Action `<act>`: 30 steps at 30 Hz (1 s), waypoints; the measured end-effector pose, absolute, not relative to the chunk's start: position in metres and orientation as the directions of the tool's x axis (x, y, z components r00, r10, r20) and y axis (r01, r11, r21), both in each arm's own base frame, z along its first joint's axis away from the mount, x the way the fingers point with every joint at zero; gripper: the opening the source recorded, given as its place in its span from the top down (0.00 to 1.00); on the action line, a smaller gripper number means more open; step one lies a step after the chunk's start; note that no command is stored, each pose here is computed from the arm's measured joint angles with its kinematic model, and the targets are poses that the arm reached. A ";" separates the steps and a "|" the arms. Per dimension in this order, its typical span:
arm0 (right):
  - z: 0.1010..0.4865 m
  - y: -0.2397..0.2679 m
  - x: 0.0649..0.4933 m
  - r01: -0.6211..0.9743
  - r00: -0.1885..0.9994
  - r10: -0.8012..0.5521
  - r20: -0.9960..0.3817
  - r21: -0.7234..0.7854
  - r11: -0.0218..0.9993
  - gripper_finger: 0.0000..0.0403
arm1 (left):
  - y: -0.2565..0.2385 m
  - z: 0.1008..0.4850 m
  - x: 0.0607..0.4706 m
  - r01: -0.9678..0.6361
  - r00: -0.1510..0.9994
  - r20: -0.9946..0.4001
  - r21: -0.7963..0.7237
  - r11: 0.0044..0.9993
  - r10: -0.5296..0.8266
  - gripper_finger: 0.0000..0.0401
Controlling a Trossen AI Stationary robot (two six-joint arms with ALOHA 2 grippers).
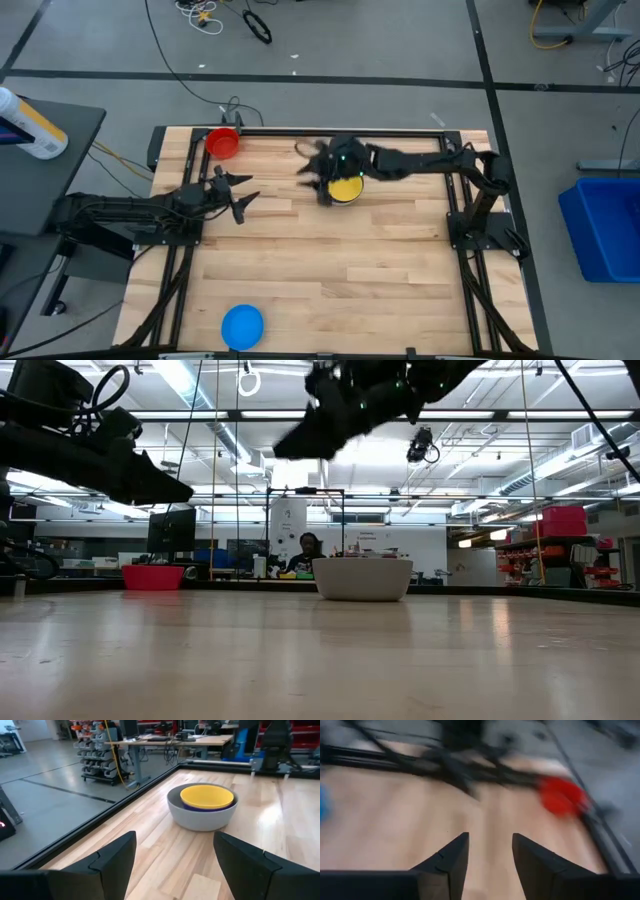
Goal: Nest bowls inside each other
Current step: Stack the red bowl on top of the yellow bowl
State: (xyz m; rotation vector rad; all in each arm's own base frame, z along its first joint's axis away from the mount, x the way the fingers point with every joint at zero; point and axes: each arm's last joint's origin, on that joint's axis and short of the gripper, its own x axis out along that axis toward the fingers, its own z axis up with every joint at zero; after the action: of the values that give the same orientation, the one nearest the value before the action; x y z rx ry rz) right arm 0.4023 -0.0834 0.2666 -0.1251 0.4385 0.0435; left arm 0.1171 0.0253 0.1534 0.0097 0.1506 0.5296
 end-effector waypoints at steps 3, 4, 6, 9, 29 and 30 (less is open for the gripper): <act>0.271 -0.056 0.408 -0.245 0.908 0.184 -0.377 -0.120 0.962 0.63 | 0.025 0.153 0.117 -0.502 0.852 -0.145 0.049 0.863 0.504 0.32; 0.271 -0.046 0.409 -0.294 0.900 0.232 -0.368 -0.122 0.948 0.63 | 0.025 0.153 0.117 -0.503 0.851 -0.144 0.046 0.863 0.504 0.32; 0.271 -0.028 0.410 -0.391 0.874 0.328 -0.358 -0.117 0.913 0.64 | 0.025 0.153 0.117 -0.503 0.852 -0.145 0.045 0.863 0.504 0.32; 0.271 -0.002 0.408 -0.514 0.822 0.450 -0.349 -0.112 0.850 0.65 | 0.025 0.153 0.117 -0.494 0.857 -0.146 0.042 0.869 0.494 0.32; 0.206 -0.003 0.242 -0.143 0.986 0.150 0.073 -0.092 0.985 0.73 | 0.024 0.153 0.118 -0.473 0.870 -0.145 0.017 0.881 0.471 0.32; 0.196 -0.004 0.234 -0.125 0.989 0.131 0.076 -0.076 0.989 0.73 | 0.024 0.153 0.118 -0.473 0.870 -0.146 0.018 0.881 0.470 0.32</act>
State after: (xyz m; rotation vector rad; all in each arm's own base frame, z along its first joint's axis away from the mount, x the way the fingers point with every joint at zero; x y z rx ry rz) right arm 0.2342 -0.0035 0.1961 -0.0716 -0.0810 0.1284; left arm 0.1176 0.0243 0.1529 -0.0189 0.1482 0.4934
